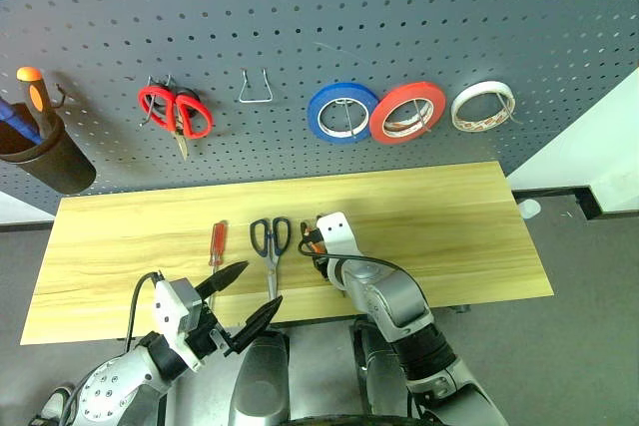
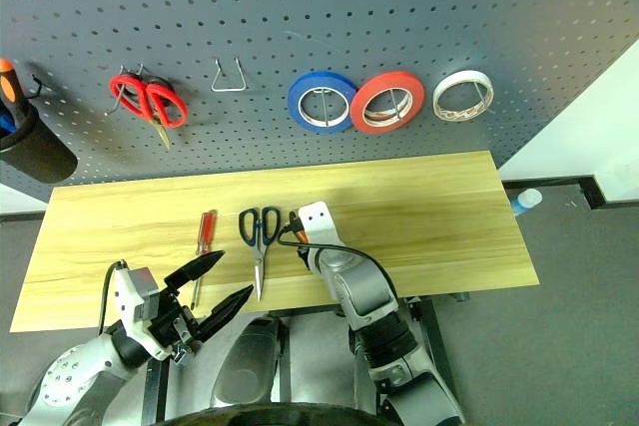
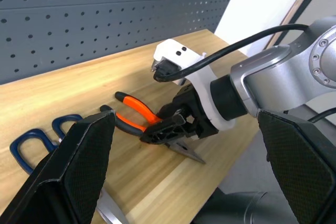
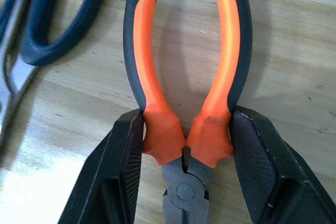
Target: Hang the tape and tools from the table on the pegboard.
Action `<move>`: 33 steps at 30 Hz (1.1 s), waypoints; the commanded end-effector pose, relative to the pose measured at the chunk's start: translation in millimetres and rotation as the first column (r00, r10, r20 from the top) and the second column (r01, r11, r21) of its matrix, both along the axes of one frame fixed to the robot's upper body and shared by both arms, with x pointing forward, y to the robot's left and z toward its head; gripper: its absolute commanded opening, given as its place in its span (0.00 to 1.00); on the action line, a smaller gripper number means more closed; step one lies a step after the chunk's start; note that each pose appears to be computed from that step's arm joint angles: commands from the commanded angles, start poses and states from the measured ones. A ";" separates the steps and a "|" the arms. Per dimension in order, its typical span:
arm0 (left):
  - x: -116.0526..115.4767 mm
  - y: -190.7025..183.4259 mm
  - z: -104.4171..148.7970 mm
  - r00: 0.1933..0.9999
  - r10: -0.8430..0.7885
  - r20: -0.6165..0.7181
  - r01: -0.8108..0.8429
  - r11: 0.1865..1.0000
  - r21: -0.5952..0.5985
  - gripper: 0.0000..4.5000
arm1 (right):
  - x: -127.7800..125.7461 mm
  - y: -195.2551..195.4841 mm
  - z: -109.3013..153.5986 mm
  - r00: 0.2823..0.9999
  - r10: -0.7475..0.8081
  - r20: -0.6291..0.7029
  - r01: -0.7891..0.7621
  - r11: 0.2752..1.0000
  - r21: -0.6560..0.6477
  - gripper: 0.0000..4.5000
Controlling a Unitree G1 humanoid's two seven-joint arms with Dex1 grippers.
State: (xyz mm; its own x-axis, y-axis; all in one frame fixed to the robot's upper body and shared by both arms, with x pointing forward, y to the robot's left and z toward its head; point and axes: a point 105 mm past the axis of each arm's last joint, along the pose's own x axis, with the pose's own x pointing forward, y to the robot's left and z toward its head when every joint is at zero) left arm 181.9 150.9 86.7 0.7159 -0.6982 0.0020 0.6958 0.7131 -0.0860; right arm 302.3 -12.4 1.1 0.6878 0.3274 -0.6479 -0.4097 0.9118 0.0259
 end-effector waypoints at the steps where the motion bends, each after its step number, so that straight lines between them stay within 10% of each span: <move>1: 1.9 4.1 4.0 0.999 0.015 0.032 -0.015 1.000 0.007 1.00 | -8.4 26.6 25.5 0.997 0.062 0.055 -0.069 0.987 0.143 0.46; 16: 13.8 20.3 29.6 0.928 0.233 0.291 -0.221 0.972 -0.076 1.00 | -17.6 -28.6 67.8 0.967 0.101 0.232 -0.141 0.976 0.163 0.46; 33: 24.5 24.4 49.4 0.845 0.279 0.457 -0.130 0.935 -0.331 1.00 | -35.1 -9.3 171.3 0.745 0.101 0.659 -0.497 0.743 0.448 0.46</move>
State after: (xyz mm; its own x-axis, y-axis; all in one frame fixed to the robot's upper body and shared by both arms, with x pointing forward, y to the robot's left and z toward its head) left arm 209.4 170.0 130.0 0.7144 -0.4626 0.5251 0.5526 0.8333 -0.0176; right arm 275.5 -22.7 141.2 0.6745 0.7352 0.0668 -0.7328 0.6558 0.1817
